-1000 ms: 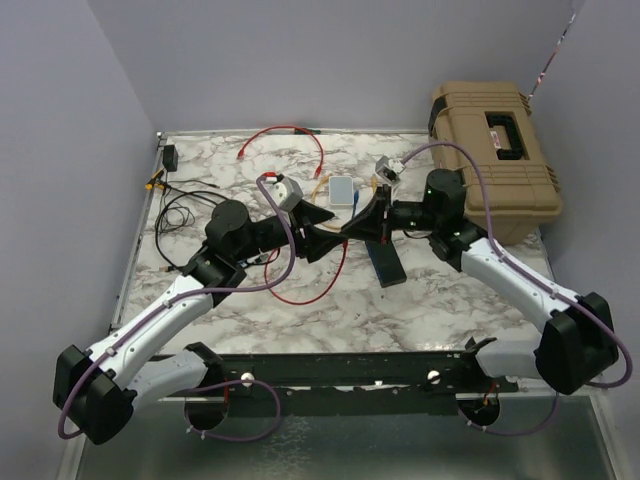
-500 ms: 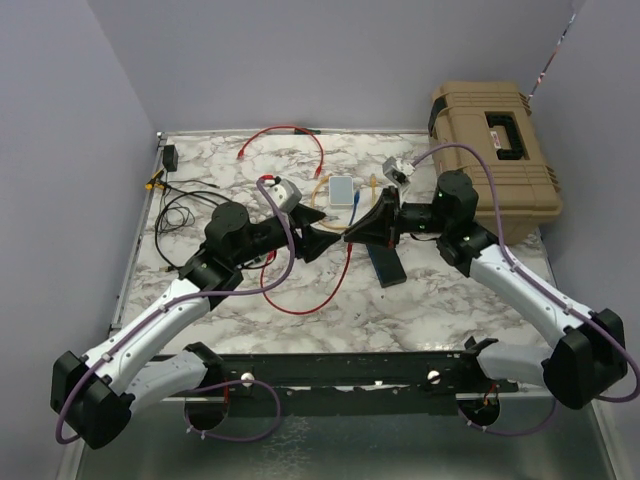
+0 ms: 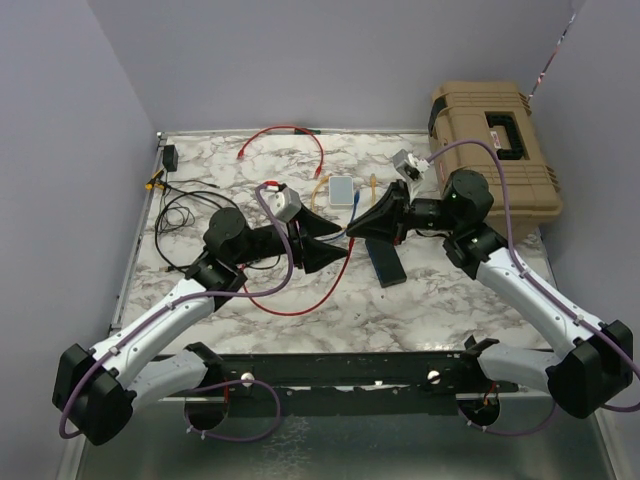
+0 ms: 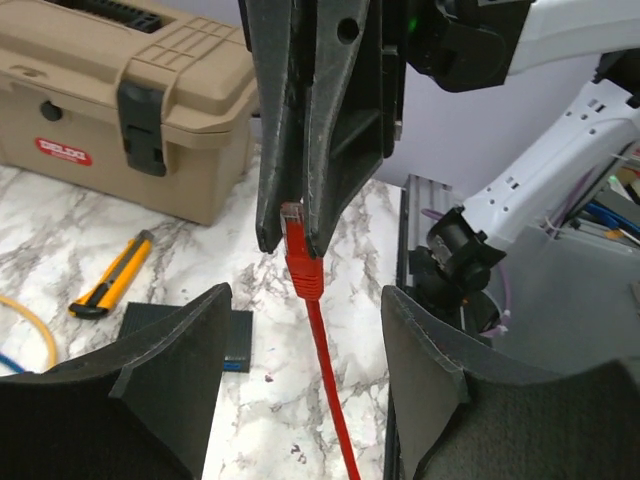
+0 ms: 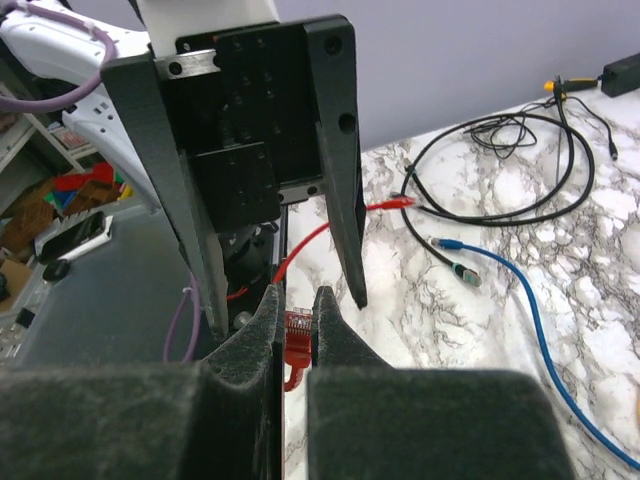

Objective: Insert the plug into the switch port
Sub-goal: Pick up the connector from the center of the board.

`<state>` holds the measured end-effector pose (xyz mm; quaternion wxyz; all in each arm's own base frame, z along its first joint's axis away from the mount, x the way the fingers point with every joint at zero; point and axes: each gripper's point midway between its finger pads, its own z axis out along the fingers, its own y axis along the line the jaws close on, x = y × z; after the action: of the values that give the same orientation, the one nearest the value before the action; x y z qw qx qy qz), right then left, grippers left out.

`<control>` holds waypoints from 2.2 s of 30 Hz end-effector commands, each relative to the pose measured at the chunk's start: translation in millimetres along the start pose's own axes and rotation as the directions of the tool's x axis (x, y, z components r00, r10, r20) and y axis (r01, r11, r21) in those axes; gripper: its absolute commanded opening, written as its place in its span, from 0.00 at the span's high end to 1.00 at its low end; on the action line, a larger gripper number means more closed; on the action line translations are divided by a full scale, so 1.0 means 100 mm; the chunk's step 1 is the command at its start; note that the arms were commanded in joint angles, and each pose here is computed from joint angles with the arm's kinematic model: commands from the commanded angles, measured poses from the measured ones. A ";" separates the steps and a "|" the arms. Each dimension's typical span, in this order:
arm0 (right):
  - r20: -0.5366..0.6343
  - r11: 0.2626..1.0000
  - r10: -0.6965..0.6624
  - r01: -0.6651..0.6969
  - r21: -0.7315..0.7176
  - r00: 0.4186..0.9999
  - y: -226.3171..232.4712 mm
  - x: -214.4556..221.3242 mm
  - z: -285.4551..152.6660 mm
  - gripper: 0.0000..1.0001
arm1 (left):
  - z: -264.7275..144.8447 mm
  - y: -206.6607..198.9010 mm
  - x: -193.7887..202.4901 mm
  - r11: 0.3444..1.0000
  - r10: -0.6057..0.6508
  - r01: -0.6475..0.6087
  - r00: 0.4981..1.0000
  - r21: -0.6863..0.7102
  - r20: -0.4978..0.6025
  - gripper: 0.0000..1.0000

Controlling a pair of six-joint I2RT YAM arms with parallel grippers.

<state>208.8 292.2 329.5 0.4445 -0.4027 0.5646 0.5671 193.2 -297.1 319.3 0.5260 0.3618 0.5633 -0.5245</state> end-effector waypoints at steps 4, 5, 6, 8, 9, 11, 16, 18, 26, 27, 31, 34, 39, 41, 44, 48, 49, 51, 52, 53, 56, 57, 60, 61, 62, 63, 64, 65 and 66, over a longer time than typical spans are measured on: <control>0.045 0.991 -0.082 0.087 -0.102 0.996 0.23 -0.25 0.00 0.99 | 0.09 -0.18 -0.05 0.991 -0.024 0.022 1.000 0.131 0.015 0.39; 0.045 0.990 -0.081 0.086 -0.108 0.996 0.24 -0.25 0.00 0.99 | 0.10 -0.18 -0.06 0.991 -0.030 0.027 0.999 0.134 0.022 0.40; 0.045 0.989 -0.083 0.088 -0.115 0.995 0.24 -0.25 0.00 0.99 | 0.11 -0.19 -0.08 0.990 -0.031 0.026 0.999 0.141 0.031 0.40; 0.046 0.989 -0.082 0.087 -0.123 0.996 0.25 -0.25 0.00 0.99 | 0.12 -0.21 -0.11 0.988 -0.034 0.026 0.998 0.155 0.046 0.41; 0.046 0.988 -0.082 0.087 -0.125 0.996 0.25 -0.24 0.00 0.99 | 0.13 -0.23 -0.12 0.987 -0.034 0.025 0.998 0.161 0.052 0.42; 0.047 0.988 -0.082 0.087 -0.128 0.996 0.25 -0.24 0.00 0.99 | 0.15 -0.25 -0.14 0.984 -0.035 0.024 0.998 0.175 0.059 0.43; 0.055 0.987 -0.085 0.092 -0.135 0.995 0.26 -0.24 0.00 0.99 | 0.18 -0.29 -0.14 0.979 -0.048 0.034 0.997 0.203 0.064 0.50; 0.058 0.986 -0.087 0.094 -0.140 0.994 0.27 -0.25 0.00 0.99 | 0.19 -0.30 -0.11 0.977 -0.056 0.043 0.997 0.210 0.058 0.53; 0.053 0.984 -0.088 0.095 -0.148 0.995 0.27 -0.22 0.00 0.99 | 0.21 -0.32 -0.09 0.974 -0.059 0.044 0.996 0.222 0.062 0.79; 0.053 0.985 -0.089 0.096 -0.146 0.995 0.27 -0.21 0.00 0.99 | 0.21 -0.33 -0.10 0.974 -0.056 0.040 0.996 0.223 0.064 0.82; 0.042 0.988 -0.087 0.091 -0.124 0.995 0.23 -0.16 -0.01 0.99 | 0.19 -0.33 -0.12 0.976 -0.049 0.032 0.996 0.214 0.072 0.96; 0.036 0.994 -0.077 0.080 -0.081 0.996 0.18 -0.12 -0.02 0.99 | 0.20 -0.22 -0.02 0.988 -0.044 0.040 0.999 0.152 0.023 1.00; 0.022 0.998 -0.051 0.050 0.044 0.998 0.02 -0.05 -0.07 0.83 | 0.16 0.18 0.27 0.998 -0.031 0.022 0.987 -0.065 -0.156 1.00; 0.019 0.996 -0.045 0.043 0.084 0.999 -0.03 -0.03 -0.08 0.73 | 0.12 0.33 0.37 0.989 -0.037 0.005 0.976 -0.145 -0.216 1.00; 0.019 0.987 -0.032 0.029 0.158 0.999 -0.13 0.00 -0.12 0.57 | 0.05 0.54 0.57 0.970 -0.069 -0.008 0.949 -0.244 -0.307 1.00; 0.032 0.956 -0.017 0.007 0.294 0.999 -0.33 0.05 -0.20 0.48 | -0.03 0.75 0.86 0.943 -0.119 -0.026 0.904 -0.331 -0.410 1.00; 0.038 0.940 -0.010 -0.004 0.341 0.999 -0.40 0.06 -0.24 0.45 | -0.06 0.81 0.93 0.934 -0.131 -0.035 0.891 -0.354 -0.435 1.00; 0.052 0.896 0.000 -0.023 0.443 0.999 -0.56 0.08 -0.33 0.41 | -0.11 0.91 1.07 0.920 -0.150 -0.057 0.862 -0.388 -0.485 1.00; 0.055 0.872 0.010 -0.036 0.488 0.998 -0.64 0.11 -0.37 0.41 | -0.13 0.94 1.14 0.913 -0.166 -0.062 0.846 -0.403 -0.507 1.00; 0.055 0.848 0.021 -0.047 0.528 0.998 -0.71 0.13 -0.42 0.40 | -0.15 0.99 1.19 0.910 -0.163 -0.082 0.830 -0.405 -0.533 1.00; 0.045 0.766 0.059 -0.074 0.638 0.997 -0.94 0.26 -0.55 0.38 | -0.18 1.05 1.38 0.909 -0.176 -0.103 0.784 -0.403 -0.596 1.00; 0.044 0.734 0.079 -0.088 0.674 0.996 -1.02 0.32 -0.61 0.36 | -0.18 1.06 1.42 0.908 -0.183 -0.105 0.774 -0.406 -0.607 1.00; 0.037 0.656 0.142 -0.122 0.745 0.989 -1.24 0.49 -0.76 0.36 | -0.18 1.07 1.53 0.910 -0.188 -0.111 0.749 -0.400 -0.636 1.00; 0.037 0.631 0.168 -0.136 0.764 0.985 -1.31 0.56 -0.81 0.36 | -0.17 1.07 1.55 0.910 -0.189 -0.112 0.744 -0.398 -0.642 1.00; 0.039 0.607 0.195 -0.152 0.780 0.980 -1.38 0.62 -0.85 0.36 | -0.17 1.07 1.56 0.912 -0.189 -0.112 0.740 -0.395 -0.645 1.00; 0.046 0.584 0.222 -0.171 0.794 0.974 -1.45 0.68 -0.90 0.36 | -0.16 1.07 1.58 0.914 -0.191 -0.108 0.736 -0.392 -0.649 1.00; 0.053 0.565 0.244 -0.186 0.804 0.968 -1.51 0.74 -0.94 0.36 | -0.15 1.06 1.61 0.916 -0.195 -0.102 0.732 -0.388 -0.653 1.00; 0.056 0.555 0.265 -0.200 0.808 0.963 -1.56 0.80 -0.96 0.36 | -0.15 1.07 1.63 0.916 -0.200 -0.099 0.728 -0.388 -0.656 1.00; 0.055 0.557 0.277 -0.207 0.804 0.959 -1.58 0.84 -0.96 0.36 | -0.15 1.07 1.66 0.917 -0.204 -0.097 0.722 -0.388 -0.661 1.00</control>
<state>321.8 213.6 236.3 0.5087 -0.1433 0.7849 0.3236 257.7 -284.1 134.0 0.3267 0.3886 0.8230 -0.2547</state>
